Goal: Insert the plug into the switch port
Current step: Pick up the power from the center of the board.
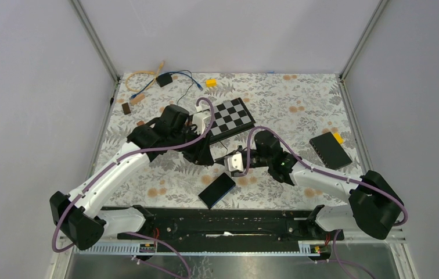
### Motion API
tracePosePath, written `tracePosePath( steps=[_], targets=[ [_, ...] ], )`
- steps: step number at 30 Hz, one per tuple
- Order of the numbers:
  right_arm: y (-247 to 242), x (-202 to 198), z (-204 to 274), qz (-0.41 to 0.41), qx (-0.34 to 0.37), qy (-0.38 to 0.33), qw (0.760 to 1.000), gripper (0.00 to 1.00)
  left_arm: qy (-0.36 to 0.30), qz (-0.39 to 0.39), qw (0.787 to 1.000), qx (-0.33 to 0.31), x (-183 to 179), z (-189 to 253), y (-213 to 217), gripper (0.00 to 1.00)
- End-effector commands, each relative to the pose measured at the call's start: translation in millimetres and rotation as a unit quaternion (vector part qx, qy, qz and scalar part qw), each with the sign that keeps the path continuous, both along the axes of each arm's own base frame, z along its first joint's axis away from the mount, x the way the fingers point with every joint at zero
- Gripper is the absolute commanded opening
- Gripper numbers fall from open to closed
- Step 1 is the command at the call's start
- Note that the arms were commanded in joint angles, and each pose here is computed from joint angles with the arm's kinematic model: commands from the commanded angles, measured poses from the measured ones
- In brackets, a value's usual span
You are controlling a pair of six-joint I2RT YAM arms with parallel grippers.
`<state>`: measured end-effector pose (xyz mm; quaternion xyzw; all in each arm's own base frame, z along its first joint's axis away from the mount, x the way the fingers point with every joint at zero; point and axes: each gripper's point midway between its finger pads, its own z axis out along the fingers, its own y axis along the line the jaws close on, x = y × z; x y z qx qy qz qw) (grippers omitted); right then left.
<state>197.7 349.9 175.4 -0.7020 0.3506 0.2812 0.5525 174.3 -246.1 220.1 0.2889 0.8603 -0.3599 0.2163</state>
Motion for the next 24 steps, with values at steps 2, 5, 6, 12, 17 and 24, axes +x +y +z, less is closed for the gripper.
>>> tracePosePath(
  steps=[2, 5, 6, 12, 17, 24],
  targets=[
    [3.8, 5.9, 26.1, -0.021, 0.039, -0.015, 0.999, 0.0, -0.003, -0.028, 0.999, -0.026, -6.0, 9.9, -10.8, 0.35],
    [3.5, 8.2, 28.6, -0.028, 0.044, -0.017, 0.998, 0.0, -0.004, -0.025, 1.0, -0.018, -5.0, 6.4, -10.2, 0.38],
    [3.5, 8.3, 29.5, -0.029, 0.046, -0.018, 0.998, 0.0, -0.003, -0.025, 1.0, -0.017, -4.8, 5.4, -10.2, 0.38],
    [2.3, 7.4, 30.9, -0.028, 0.047, -0.018, 0.998, 0.0, -0.006, -0.018, 1.0, -0.007, -2.1, 1.6, -9.2, 0.39],
    [-1.1, 4.6, 27.1, -0.03, 0.043, -0.017, 0.998, 0.0, -0.017, -0.01, 1.0, -0.003, 2.0, 3.7, -7.6, 0.36],
    [-4.3, 4.3, 24.3, -0.035, 0.038, -0.018, 0.999, 0.0, -0.017, -0.009, 1.0, -0.002, 4.0, 3.9, -8.7, 0.13]
  ],
)
